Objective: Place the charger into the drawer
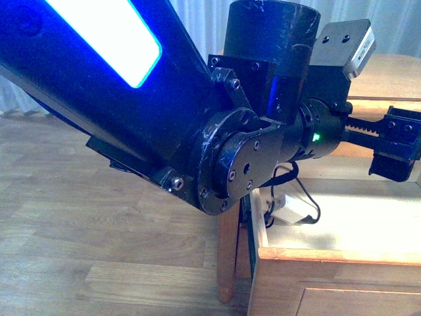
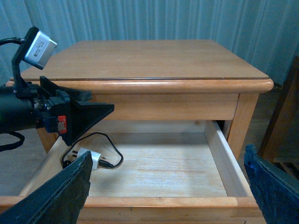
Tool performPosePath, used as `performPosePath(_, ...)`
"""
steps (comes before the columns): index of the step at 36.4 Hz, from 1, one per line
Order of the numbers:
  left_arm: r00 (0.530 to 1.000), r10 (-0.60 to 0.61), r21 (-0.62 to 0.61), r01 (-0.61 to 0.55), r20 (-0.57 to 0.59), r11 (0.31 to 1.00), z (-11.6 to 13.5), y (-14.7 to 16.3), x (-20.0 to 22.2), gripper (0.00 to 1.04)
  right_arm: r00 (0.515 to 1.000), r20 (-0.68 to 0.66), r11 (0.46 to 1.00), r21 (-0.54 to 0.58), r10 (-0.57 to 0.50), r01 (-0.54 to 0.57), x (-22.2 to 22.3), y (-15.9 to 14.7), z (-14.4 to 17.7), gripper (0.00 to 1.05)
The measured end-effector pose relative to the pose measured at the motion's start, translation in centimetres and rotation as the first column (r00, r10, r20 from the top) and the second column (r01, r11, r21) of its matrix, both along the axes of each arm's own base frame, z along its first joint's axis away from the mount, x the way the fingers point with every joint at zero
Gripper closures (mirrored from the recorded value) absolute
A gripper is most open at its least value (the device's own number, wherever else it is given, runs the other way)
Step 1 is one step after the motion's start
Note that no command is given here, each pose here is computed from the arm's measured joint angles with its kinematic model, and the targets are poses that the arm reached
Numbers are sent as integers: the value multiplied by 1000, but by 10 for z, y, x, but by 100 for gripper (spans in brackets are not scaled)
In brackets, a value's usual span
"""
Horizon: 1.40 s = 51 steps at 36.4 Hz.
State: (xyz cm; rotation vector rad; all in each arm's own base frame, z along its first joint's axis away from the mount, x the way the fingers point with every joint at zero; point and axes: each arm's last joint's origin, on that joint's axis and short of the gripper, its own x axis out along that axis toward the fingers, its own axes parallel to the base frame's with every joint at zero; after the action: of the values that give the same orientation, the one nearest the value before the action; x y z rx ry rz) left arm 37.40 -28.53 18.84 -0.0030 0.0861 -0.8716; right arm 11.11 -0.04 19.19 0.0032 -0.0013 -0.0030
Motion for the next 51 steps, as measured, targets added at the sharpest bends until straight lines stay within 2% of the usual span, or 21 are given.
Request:
performPosePath(4, 994, 95, -33, -94, 51, 995, 28, 14, -8, 7, 1000, 0, 1000, 0, 0, 0, 0, 0, 0, 9)
performPosePath(10, 941, 293, -151, -269, 169, 951, 106, 77, -34, 6, 1000, 0, 1000, 0, 1, -1, 0, 0, 0, 9)
performPosePath(17, 863, 468, -168, -441, 189, 882, 126, 143, -90, 7, 1000, 0, 1000, 0, 0, 0, 0, 0, 0, 9)
performPosePath(19, 813, 546, -176, -518, 205, 837, 129, 169, -115, 7, 1000, 0, 1000, 0, 1, -1, 0, 0, 0, 9)
performPosePath(22, 737, 643, -186, -615, 207, 766, 126, 202, -149, 6, 1000, 0, 1000, 0, 0, 0, 0, 0, 0, 9)
performPosePath(24, 708, 680, -174, -657, 192, 733, 116, 217, -169, 6, 1000, 0, 1000, 0, 1, -1, 0, 0, 0, 9)
performPosePath(27, 668, 726, -149, -711, 165, 687, 100, 232, -197, 7, 1000, 0, 1000, 0, 1, -1, 0, 0, 0, 9)
performPosePath(30, 604, 789, -137, -777, 113, 614, 83, 247, -225, 7, 1000, 0, 1000, 0, 1, -1, 0, 0, 0, 9)
performPosePath(32, 557, 828, -126, -819, 63, 560, 70, 256, -237, 6, 1000, 0, 1000, 0, 1, -1, 0, 0, 0, 9)
performPosePath(37, 475, 879, -99, -877, -26, 471, 42, 267, -254, 6, 1000, 0, 1000, 0, 0, 0, 0, 0, 0, 9)
performPosePath(40, 466, 884, -102, -882, -43, 460, 39, 267, -254, 6, 1000, 0, 1000, 0, 1, -1, 0, 0, 0, 9)
performPosePath(45, 478, 877, -112, -875, -47, 471, 40, 267, -255, 7, 1000, 0, 1000, 0, 0, 0, 0, 0, 0, 9)
performPosePath(48, 590, 807, -83, -804, 7, 588, 36, 270, -256, 20, 1000, 0, 1000, 0, 0, 0, 0, 0, 0, 9)
performPosePath(50, 632, 774, -67, -771, 32, 633, 31, 271, -258, 29, 1000, 0, 1000, 0, 1, -1, 0, 0, 0, 9)
performPosePath(51, 639, 769, -63, -766, 38, 640, 29, 272, -258, 33, 1000, 0, 1000, 0, 1, -1, 0, 0, 0, 9)
